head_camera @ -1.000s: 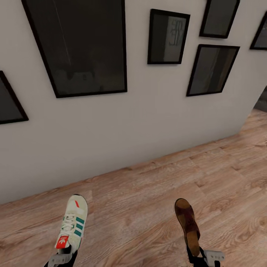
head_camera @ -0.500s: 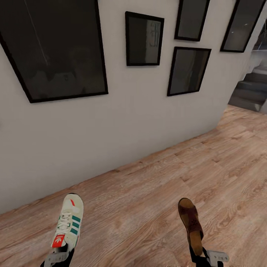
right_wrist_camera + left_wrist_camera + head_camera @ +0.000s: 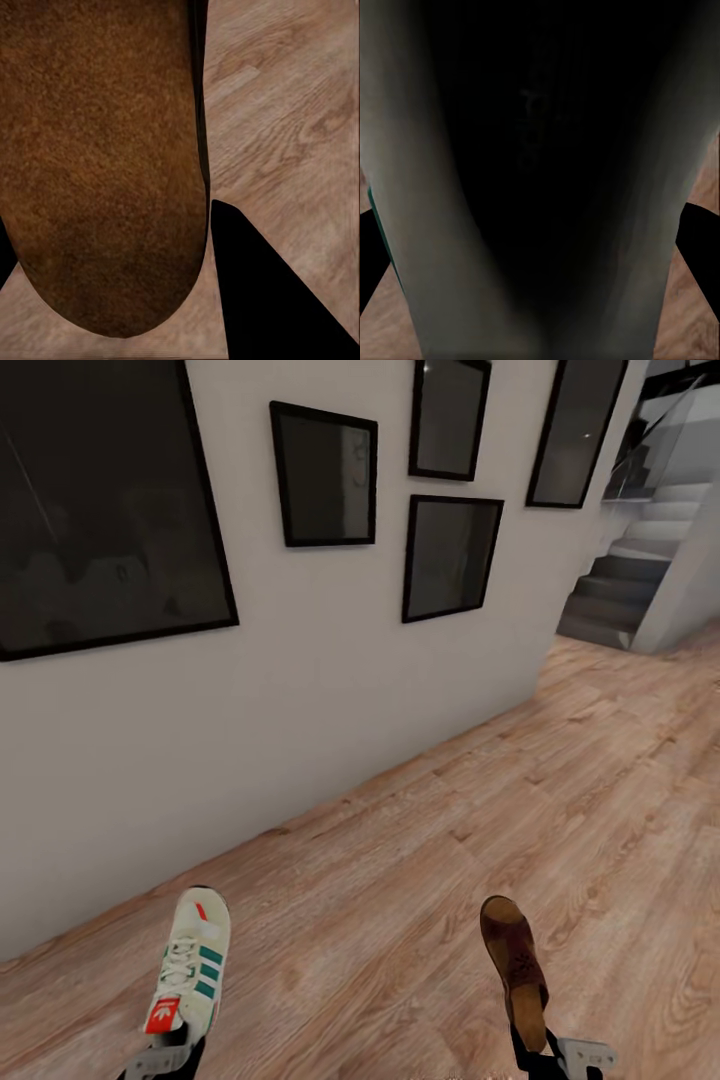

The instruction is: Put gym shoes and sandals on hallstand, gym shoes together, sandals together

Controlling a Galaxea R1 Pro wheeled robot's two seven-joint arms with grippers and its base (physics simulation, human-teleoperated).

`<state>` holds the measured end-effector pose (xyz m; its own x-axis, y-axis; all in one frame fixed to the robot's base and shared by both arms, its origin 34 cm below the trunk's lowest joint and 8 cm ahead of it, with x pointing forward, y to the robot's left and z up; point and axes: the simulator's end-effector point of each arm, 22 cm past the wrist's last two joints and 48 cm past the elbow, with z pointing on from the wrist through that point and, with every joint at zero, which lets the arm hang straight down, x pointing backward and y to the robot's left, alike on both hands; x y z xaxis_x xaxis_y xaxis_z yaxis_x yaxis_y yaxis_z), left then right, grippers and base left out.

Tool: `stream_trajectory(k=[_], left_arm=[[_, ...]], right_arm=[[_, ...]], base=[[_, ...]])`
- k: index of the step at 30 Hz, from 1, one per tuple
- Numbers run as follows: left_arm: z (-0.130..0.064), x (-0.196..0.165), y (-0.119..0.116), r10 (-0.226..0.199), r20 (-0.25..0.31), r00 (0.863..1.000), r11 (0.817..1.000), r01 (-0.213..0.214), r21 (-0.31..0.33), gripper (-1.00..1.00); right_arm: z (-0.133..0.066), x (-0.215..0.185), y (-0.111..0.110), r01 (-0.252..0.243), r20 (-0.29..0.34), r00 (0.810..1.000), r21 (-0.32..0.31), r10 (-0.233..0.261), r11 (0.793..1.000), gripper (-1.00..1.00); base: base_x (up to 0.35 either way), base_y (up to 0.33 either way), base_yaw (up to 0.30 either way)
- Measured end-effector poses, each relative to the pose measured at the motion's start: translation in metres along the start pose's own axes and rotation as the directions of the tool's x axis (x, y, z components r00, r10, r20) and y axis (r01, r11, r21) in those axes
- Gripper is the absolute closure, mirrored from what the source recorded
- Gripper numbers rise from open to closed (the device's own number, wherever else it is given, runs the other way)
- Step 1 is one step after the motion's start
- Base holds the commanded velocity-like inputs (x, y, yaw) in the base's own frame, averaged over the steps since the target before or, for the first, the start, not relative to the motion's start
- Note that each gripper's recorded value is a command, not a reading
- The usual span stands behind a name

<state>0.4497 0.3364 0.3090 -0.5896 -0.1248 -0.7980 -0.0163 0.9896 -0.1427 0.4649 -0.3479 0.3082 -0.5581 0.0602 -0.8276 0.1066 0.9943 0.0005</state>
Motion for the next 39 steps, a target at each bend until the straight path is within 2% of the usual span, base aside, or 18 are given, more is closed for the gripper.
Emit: stream_trajectory(k=[18,34,39], left_arm=[[0.012,0.038,0.003,-0.009,-0.013,1.000,1.000,0.009,-0.001,1.00],[0.012,0.038,0.002,-0.007,-0.015,1.000,1.000,0.007,0.001,1.00],[0.012,0.037,0.002,-0.008,-0.012,1.000,1.000,0.008,-0.001,1.00]], right_arm=[[0.012,0.033,0.003,-0.003,-0.002,1.000,-0.005,0.003,1.000,1.00],[0.012,0.033,0.003,-0.004,0.000,1.000,-0.004,0.004,1.000,1.00],[0.012,0.032,0.004,-0.005,0.002,1.000,-0.005,0.005,1.000,1.00]], base=[[0.000,0.000,-0.268],[0.000,0.000,-0.287],[0.173,0.000,-0.298]])
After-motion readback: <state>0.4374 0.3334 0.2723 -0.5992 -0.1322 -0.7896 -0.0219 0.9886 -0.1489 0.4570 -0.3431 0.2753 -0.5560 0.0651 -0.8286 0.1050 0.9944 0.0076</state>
